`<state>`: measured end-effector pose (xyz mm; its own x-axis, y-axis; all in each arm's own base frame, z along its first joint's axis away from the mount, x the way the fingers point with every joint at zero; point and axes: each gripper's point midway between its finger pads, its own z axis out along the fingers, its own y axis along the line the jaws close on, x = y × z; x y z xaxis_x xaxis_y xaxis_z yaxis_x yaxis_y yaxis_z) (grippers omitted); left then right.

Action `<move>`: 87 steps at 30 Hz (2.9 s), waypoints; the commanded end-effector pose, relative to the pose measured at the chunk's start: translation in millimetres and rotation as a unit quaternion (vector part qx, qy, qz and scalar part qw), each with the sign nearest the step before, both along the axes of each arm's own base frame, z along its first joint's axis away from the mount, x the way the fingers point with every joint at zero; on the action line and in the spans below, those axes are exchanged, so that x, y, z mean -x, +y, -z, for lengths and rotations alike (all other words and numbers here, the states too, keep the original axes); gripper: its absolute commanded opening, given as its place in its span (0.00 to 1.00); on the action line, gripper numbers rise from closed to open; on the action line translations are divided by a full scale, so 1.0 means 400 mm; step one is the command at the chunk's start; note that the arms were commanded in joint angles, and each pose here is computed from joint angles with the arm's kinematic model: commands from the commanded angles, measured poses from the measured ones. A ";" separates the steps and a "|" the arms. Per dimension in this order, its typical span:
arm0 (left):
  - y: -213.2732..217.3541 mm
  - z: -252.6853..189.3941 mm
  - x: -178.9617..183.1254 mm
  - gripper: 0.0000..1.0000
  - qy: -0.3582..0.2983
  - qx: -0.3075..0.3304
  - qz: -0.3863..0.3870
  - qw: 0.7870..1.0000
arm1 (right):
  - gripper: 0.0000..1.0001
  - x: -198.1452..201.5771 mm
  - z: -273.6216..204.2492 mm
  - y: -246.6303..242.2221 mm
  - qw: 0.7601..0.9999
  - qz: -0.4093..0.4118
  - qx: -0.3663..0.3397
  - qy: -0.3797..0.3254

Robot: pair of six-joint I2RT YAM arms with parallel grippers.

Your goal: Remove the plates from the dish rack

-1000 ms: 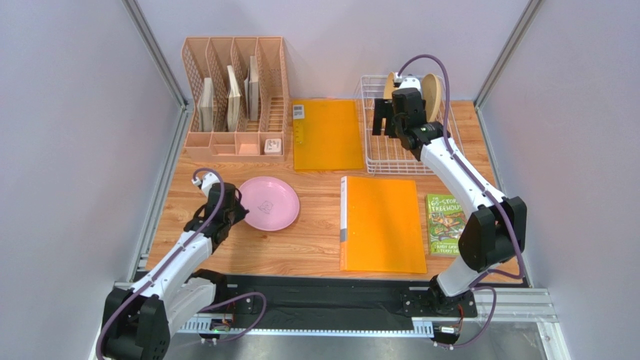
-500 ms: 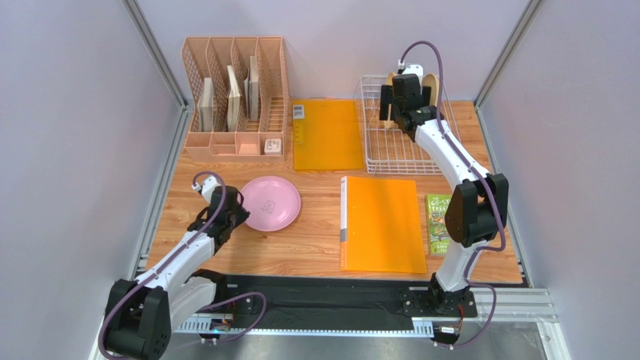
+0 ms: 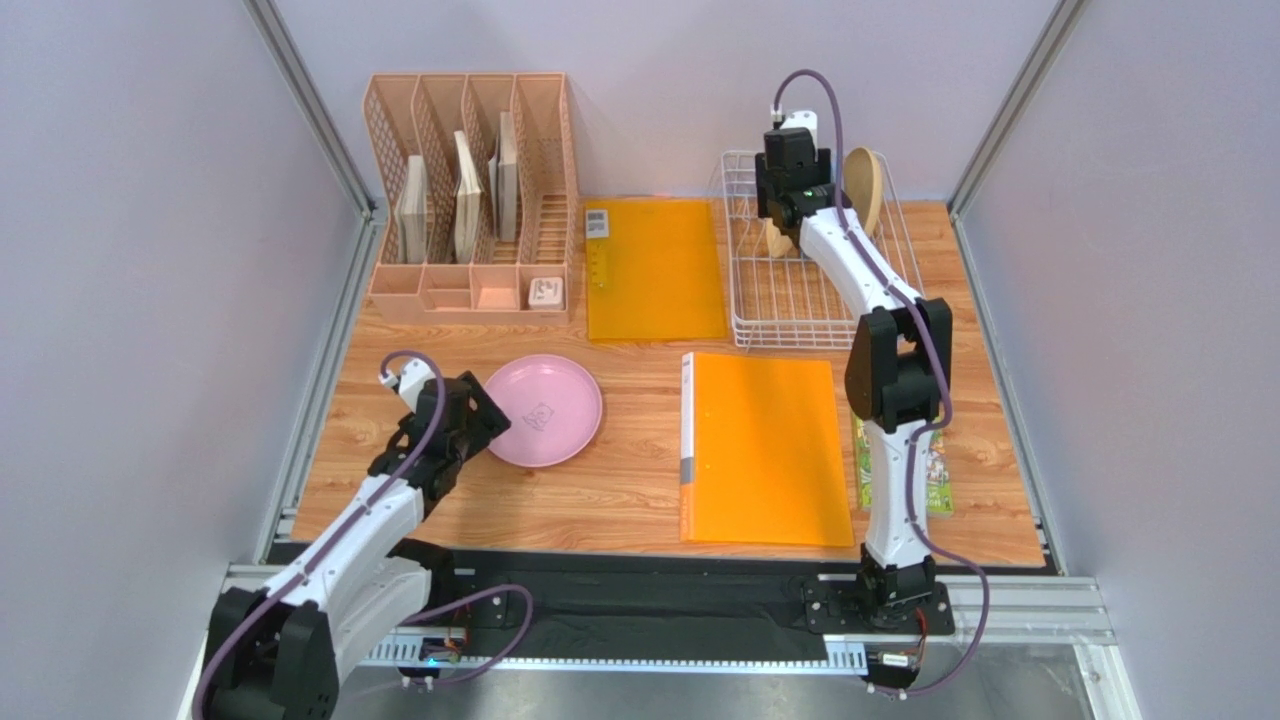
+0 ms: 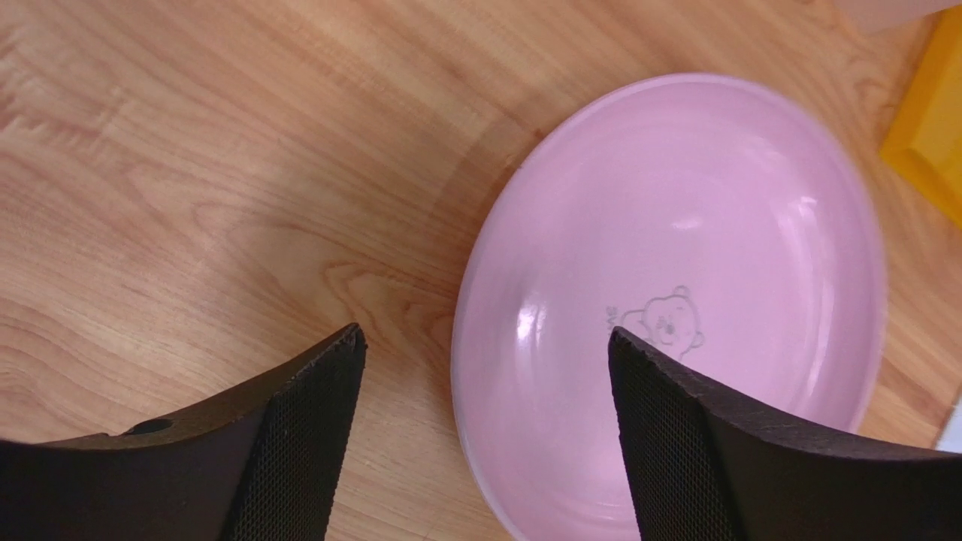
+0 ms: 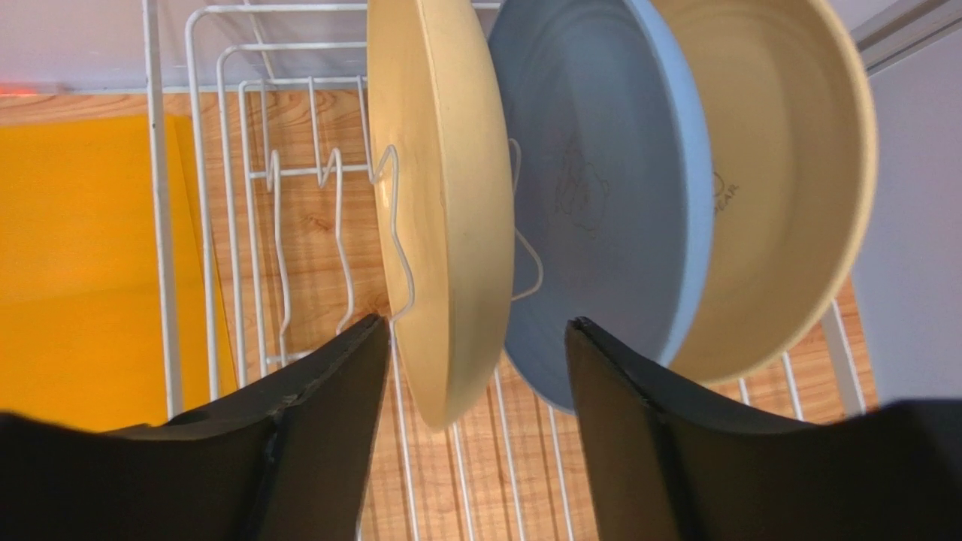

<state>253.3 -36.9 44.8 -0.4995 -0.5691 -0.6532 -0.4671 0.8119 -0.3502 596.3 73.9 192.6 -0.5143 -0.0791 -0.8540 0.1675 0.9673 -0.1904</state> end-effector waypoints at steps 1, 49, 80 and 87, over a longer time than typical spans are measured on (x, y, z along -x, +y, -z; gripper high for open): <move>-0.007 -0.079 -0.026 0.84 -0.067 -0.006 0.026 0.997 | 0.56 -0.057 -0.040 -0.019 0.999 0.009 0.041 -0.030; -0.434 -0.450 -0.325 0.87 -0.264 0.106 0.345 0.895 | 0.00 0.384 -0.212 0.185 0.984 -0.089 -0.138 -0.071; -0.417 -0.352 -0.332 0.00 -0.261 0.063 0.293 0.918 | 0.64 0.520 -0.177 0.443 0.885 -0.288 -0.366 0.016; -0.305 -0.295 -0.278 0.00 -0.215 0.013 0.218 0.952 | 0.78 0.478 -0.149 0.371 0.928 -0.235 -0.290 0.012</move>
